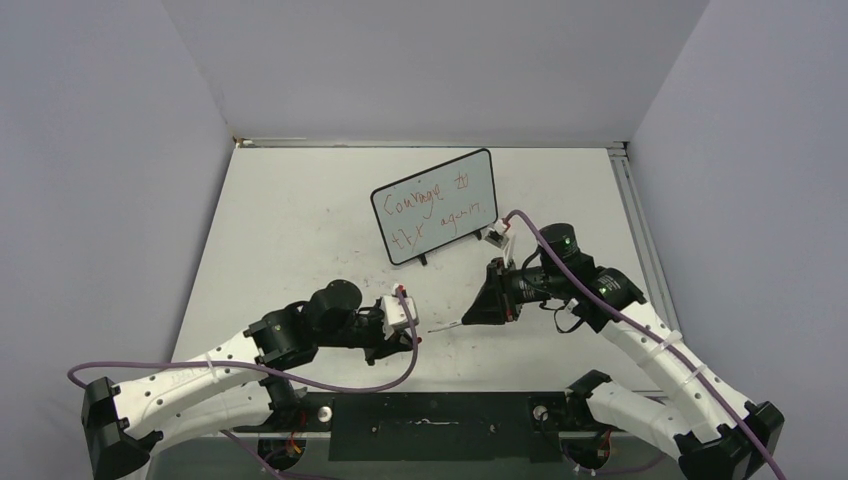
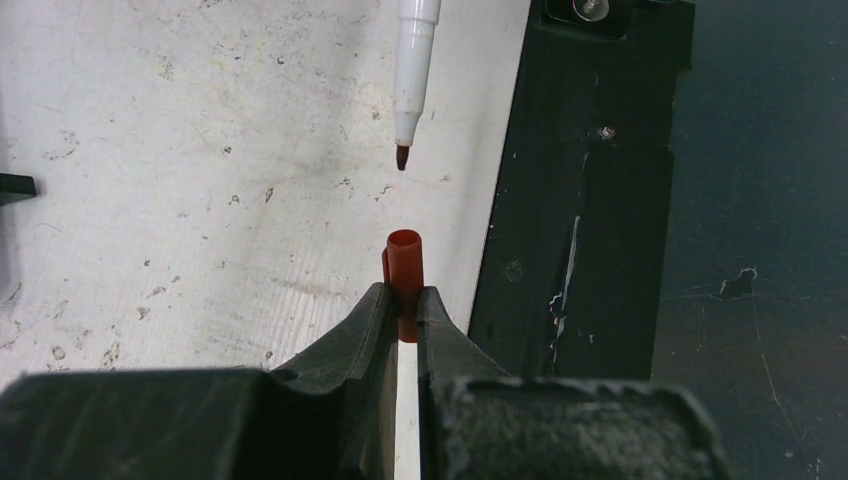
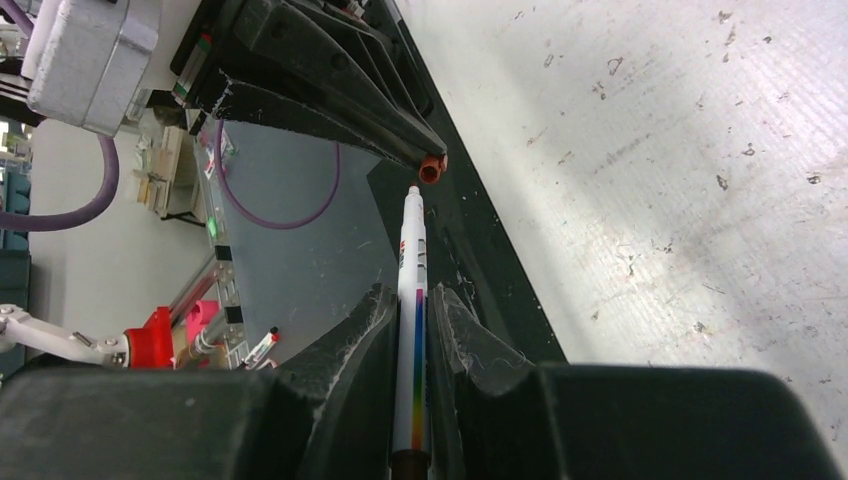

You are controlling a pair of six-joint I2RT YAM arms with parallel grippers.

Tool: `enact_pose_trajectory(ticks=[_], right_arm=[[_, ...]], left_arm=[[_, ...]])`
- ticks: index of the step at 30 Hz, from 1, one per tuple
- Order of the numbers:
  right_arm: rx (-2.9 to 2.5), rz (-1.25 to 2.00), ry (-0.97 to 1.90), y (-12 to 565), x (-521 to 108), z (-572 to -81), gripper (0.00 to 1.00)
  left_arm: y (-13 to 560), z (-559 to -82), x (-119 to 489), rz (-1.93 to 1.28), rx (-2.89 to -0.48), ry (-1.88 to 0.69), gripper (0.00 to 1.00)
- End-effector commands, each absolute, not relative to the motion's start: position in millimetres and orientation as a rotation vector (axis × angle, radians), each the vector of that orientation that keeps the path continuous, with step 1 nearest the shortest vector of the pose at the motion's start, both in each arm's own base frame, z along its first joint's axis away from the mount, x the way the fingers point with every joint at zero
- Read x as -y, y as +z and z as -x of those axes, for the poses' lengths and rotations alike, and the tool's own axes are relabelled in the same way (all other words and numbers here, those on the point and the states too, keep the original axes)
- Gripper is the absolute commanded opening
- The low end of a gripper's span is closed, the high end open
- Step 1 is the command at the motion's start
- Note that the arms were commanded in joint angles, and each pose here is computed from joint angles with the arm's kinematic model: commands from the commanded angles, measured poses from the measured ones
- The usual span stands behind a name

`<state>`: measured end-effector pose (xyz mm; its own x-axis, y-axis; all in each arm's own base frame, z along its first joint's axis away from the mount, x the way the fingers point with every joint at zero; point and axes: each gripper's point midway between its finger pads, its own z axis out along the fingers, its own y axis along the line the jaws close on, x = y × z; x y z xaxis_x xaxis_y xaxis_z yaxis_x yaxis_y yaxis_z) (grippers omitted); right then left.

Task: Write a sentence on the whiteboard
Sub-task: Close the whiteboard marker at the center of the board.

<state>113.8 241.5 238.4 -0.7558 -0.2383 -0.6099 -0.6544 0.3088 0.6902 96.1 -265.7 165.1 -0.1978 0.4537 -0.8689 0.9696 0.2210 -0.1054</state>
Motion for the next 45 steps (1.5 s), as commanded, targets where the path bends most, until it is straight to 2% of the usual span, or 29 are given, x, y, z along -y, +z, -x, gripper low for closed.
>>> enact_pose_trajectory(ticks=[1,45], right_arm=[[-2.118,0.872,1.465,250,-251,-110,0.05],[-2.202,0.934,1.412,221,-263,-109,0.05]], left_arm=[[186,-93,275,-1.340,-1.688,-0.946,0.00],[185,-90,276,-1.352,-1.688,-0.938,0.00]])
